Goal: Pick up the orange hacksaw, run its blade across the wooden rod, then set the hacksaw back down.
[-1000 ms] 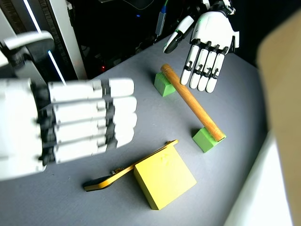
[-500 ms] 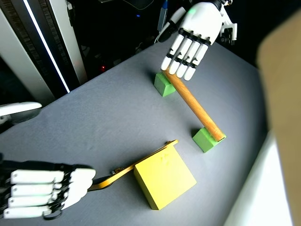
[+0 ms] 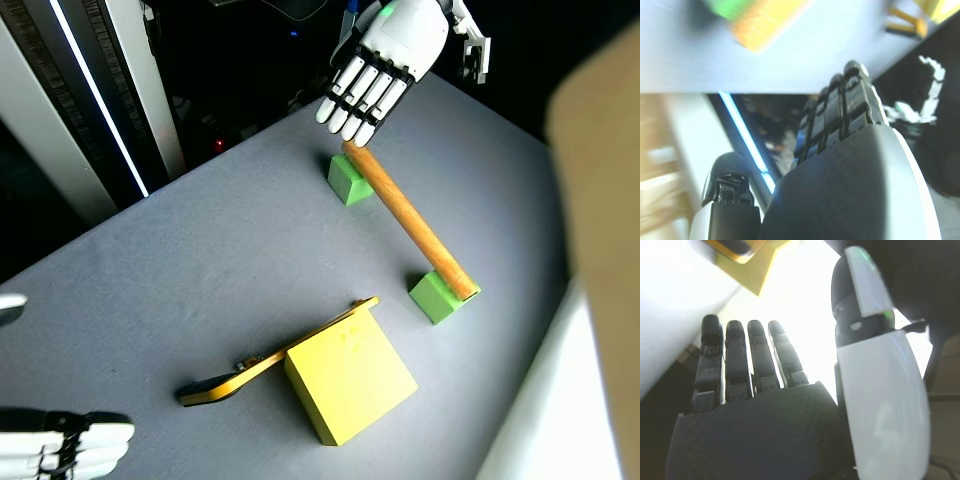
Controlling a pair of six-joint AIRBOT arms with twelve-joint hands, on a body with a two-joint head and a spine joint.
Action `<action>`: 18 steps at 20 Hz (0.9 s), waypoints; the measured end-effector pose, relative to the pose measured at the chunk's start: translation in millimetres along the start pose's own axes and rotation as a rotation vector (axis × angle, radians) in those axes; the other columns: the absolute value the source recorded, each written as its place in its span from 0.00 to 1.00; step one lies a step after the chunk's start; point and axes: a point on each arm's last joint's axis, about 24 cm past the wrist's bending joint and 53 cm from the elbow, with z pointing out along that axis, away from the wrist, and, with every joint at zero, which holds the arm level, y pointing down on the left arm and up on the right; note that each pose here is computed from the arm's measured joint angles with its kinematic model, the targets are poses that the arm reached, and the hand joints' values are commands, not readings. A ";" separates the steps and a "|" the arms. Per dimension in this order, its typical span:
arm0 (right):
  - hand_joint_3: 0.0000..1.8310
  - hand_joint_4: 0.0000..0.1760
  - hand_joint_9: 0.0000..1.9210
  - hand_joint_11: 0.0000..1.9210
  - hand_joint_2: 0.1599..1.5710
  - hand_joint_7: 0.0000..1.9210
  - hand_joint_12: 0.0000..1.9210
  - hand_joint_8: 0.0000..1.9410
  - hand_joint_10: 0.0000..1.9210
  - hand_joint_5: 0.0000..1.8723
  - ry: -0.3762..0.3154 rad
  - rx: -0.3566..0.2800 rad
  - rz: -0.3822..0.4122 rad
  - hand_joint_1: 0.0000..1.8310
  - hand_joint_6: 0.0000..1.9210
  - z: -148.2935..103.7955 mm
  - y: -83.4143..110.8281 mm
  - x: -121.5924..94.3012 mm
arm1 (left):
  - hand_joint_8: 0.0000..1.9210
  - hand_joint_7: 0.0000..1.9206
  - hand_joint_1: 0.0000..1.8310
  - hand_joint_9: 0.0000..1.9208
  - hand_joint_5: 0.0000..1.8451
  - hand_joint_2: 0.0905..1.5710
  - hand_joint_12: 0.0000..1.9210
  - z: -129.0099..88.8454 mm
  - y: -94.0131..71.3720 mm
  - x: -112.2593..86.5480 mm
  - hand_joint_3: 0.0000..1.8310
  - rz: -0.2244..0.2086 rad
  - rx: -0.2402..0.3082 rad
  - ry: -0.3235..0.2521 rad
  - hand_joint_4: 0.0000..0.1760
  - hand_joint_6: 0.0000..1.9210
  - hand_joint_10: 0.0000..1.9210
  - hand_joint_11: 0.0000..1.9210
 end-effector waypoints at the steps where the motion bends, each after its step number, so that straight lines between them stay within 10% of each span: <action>1: 0.00 0.00 0.02 0.00 0.67 0.02 0.21 0.00 0.00 0.01 0.014 -0.007 -0.007 0.42 0.00 -1.1 -0.6 -0.3 | 0.00 0.00 0.05 0.00 0.00 0.80 0.00 0.5 2.0 1.9 0.00 -0.005 -0.009 0.006 0.00 0.00 0.00 0.00; 7: 0.00 0.00 0.03 0.00 0.67 0.02 0.21 0.00 0.00 0.01 0.095 -0.038 -0.007 0.44 0.00 -5.9 -18.1 1.1 | 0.00 0.00 0.04 0.00 0.00 0.80 0.00 5.6 24.8 12.9 0.00 -0.006 -0.111 0.044 0.00 0.00 0.00 0.00; 12: 0.00 0.00 0.04 0.00 0.70 0.03 0.25 0.00 0.00 0.03 0.003 -0.078 0.038 0.41 0.00 -7.1 -24.9 -18.1 | 0.00 0.00 0.05 0.00 0.00 0.80 0.00 8.8 31.9 18.1 0.00 -0.007 -0.138 0.062 0.00 0.00 0.00 0.00; 18: 0.00 0.00 0.03 0.00 0.70 0.02 0.25 0.00 0.00 0.03 -0.057 0.030 0.043 0.44 0.00 -2.0 -54.0 -29.8 | 0.00 0.00 0.07 0.00 0.00 0.79 0.00 6.1 44.1 20.5 0.00 -0.011 -0.187 0.068 0.00 0.00 0.00 0.00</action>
